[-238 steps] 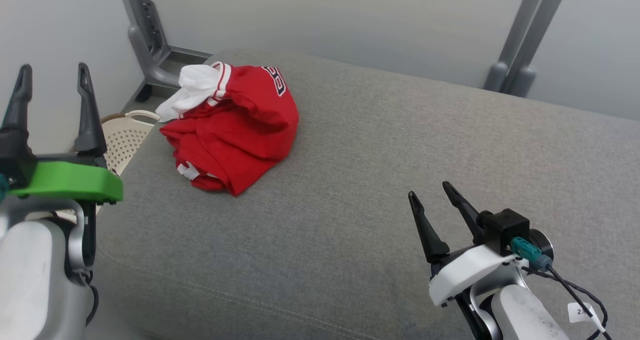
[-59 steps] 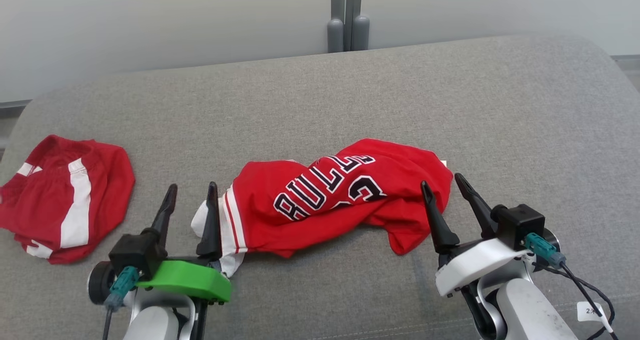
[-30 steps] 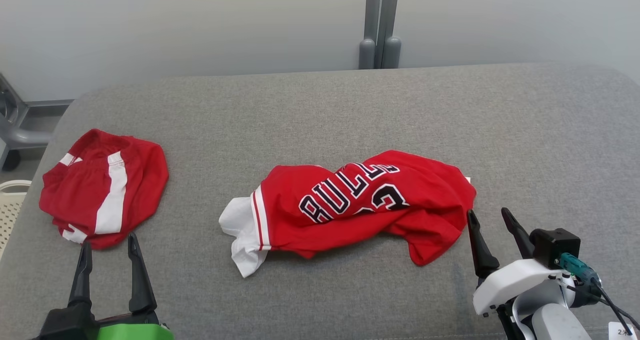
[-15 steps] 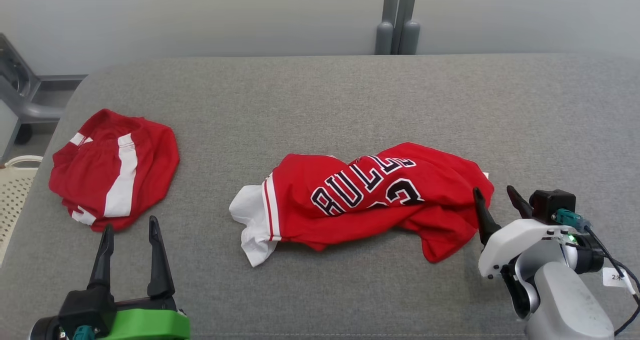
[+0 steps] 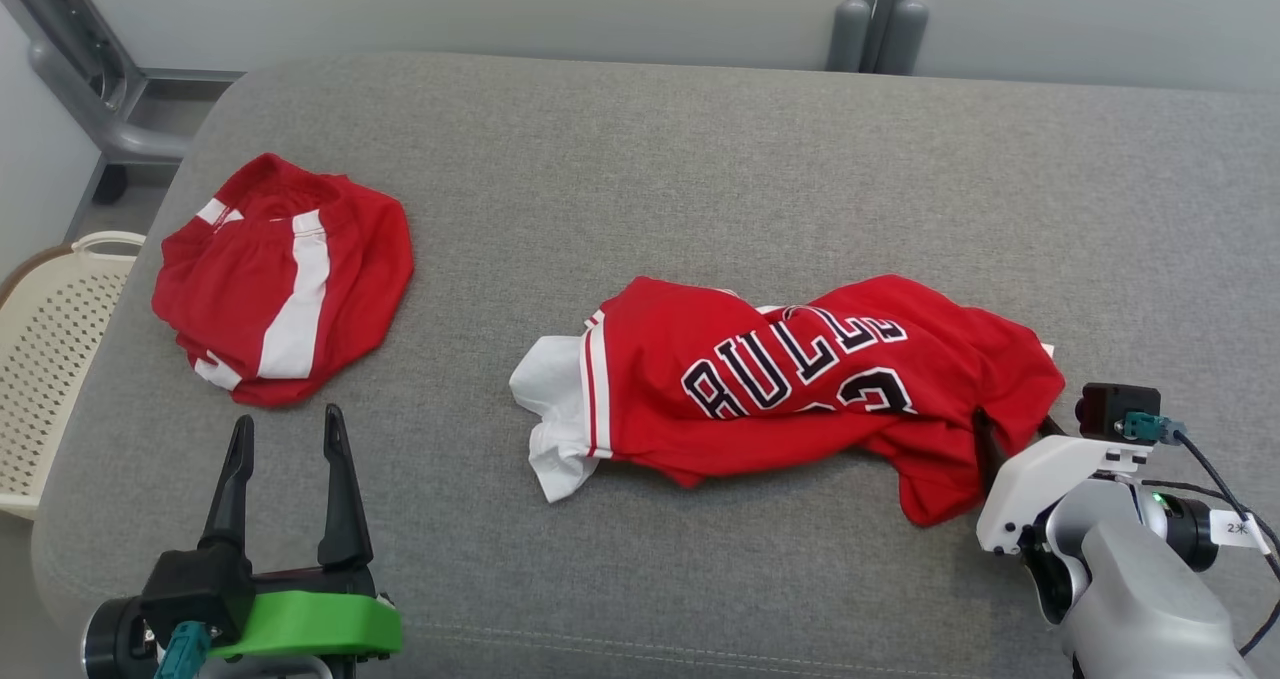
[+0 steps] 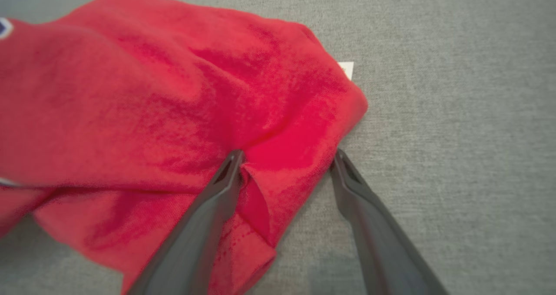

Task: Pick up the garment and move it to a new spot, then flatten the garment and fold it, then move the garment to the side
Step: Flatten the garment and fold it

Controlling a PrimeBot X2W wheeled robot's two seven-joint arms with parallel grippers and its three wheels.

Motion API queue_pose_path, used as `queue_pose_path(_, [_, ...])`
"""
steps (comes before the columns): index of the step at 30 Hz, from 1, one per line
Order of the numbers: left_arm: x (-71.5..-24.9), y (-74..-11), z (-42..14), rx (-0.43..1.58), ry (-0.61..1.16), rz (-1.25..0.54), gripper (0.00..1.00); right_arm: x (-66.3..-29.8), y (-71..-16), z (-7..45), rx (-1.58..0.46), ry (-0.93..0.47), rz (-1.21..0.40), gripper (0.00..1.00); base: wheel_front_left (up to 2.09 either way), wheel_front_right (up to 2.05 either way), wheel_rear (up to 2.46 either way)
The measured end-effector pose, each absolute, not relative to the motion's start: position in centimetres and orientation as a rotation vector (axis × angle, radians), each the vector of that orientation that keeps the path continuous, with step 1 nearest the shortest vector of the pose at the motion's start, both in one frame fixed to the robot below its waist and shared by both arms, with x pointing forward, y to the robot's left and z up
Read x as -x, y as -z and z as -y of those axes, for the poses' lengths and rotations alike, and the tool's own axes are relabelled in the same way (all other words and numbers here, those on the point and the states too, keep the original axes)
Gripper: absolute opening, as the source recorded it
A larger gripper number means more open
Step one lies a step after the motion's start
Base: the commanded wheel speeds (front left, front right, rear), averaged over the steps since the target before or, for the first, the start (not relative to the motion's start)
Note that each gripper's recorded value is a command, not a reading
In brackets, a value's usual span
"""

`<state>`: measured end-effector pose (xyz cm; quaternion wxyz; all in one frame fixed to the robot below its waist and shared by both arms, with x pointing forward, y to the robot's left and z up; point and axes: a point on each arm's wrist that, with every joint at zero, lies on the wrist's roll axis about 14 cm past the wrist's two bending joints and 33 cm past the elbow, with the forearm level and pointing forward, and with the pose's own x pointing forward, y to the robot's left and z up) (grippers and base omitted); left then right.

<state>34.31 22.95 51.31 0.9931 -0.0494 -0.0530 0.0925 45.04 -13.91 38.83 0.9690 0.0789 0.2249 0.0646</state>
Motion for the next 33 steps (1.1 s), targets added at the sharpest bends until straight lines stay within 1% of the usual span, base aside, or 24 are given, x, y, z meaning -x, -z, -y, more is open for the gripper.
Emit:
queue_pose_path(3, [-34.1,-51.1,-23.3,0.098,-0.198,0.101,1.00,-45.2,-38.3,13.1,-0.166,-0.144,-0.473,1.00,0.00,0.00,0.00])
queue_pose_path(4, [-34.0,-51.1,-23.4,0.099,-0.202,0.100,1.00,-45.2,-38.3,12.8,-0.165,-0.150,-0.474,0.60,0.00,0.00,0.00])
queue_pose_path(5, [-34.0,-51.1,-23.5,0.100,-0.203,0.099,1.00,-45.3,-38.3,12.5,-0.159,-0.161,-0.474,0.00,0.00,0.00,0.00])
queue_pose_path(9, [-34.1,-51.0,-23.4,0.104,-0.203,0.097,1.00,-46.0,-39.3,11.9,-0.163,-0.177,-0.426,0.00,0.00,0.00,0.00])
queue_pose_path(15, [-34.4,-50.9,-22.7,0.122,-0.190,0.094,1.00,-48.4,-42.8,12.9,-0.120,-0.186,-0.306,0.00,0.00,0.00,0.00])
queue_pose_path(16, [-34.4,-50.9,-22.7,0.122,-0.190,0.094,1.00,-48.4,-42.8,12.9,-0.120,-0.186,-0.306,0.00,0.00,0.00,0.00])
queue_pose_path(23, [-34.4,-50.9,-22.3,0.133,-0.180,0.095,1.00,-51.9,-48.4,13.0,-0.046,-0.225,-0.167,0.00,0.00,0.00,0.00])
queue_pose_path(27, [-34.1,-50.9,-22.6,0.136,-0.190,0.093,1.00,-53.4,-50.0,11.9,-0.019,-0.253,-0.162,0.00,0.00,0.00,0.00])
queue_pose_path(33, [-33.5,-50.6,-23.3,0.139,-0.214,0.086,1.00,-54.1,-49.1,10.6,0.001,-0.278,-0.213,0.00,0.00,0.00,0.00])
